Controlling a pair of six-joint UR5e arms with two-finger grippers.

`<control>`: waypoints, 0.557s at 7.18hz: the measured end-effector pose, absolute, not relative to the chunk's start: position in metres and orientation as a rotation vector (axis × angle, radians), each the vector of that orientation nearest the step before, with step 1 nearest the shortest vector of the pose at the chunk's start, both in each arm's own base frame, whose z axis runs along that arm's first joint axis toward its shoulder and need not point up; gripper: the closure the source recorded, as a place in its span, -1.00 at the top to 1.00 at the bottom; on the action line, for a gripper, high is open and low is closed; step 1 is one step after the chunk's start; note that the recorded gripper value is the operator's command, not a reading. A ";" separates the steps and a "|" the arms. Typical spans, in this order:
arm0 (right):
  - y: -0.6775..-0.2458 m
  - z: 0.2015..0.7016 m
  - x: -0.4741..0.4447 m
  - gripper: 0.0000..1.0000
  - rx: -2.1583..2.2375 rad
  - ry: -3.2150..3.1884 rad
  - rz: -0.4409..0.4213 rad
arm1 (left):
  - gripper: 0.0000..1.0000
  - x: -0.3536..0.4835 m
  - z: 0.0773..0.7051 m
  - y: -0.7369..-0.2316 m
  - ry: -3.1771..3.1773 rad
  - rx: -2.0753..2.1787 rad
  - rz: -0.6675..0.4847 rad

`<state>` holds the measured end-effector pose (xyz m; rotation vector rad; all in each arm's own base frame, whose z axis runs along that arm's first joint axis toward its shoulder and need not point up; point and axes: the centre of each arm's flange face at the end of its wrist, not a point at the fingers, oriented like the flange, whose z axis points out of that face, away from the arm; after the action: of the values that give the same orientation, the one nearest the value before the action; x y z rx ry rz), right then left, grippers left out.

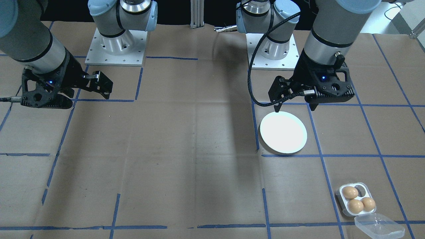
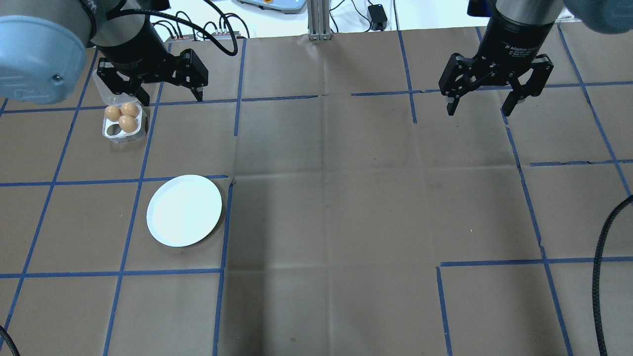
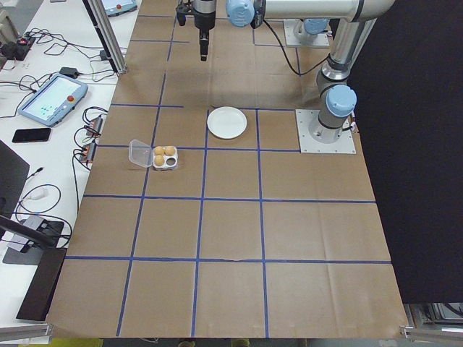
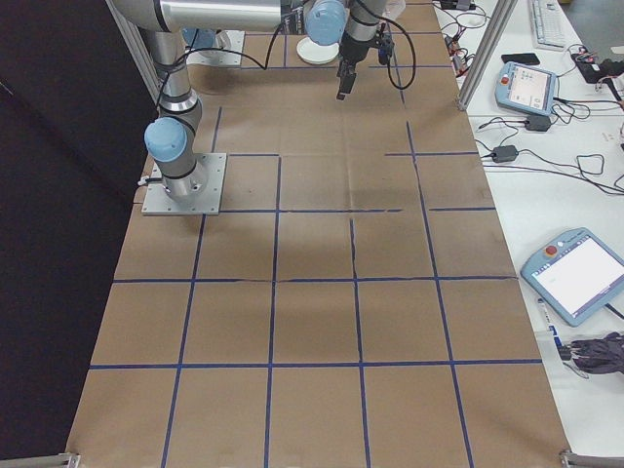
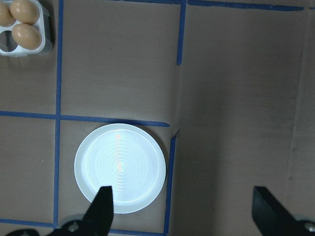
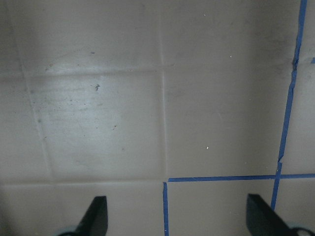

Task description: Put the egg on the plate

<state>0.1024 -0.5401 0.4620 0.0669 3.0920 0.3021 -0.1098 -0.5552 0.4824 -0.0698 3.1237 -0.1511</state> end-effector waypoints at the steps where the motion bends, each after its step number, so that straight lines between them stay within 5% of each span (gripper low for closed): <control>1: -0.540 0.462 0.102 1.00 0.067 3.092 0.302 | 0.99 -0.080 0.483 -0.577 3.122 -0.063 -0.152; 4: -0.540 0.462 0.102 1.00 0.067 3.092 0.302 | 0.99 0.044 0.462 -0.623 3.118 0.047 -0.116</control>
<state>0.1024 -0.5400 0.4621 0.0668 3.0920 0.3018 0.0443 -0.6228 0.4620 0.0466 3.1180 -0.1155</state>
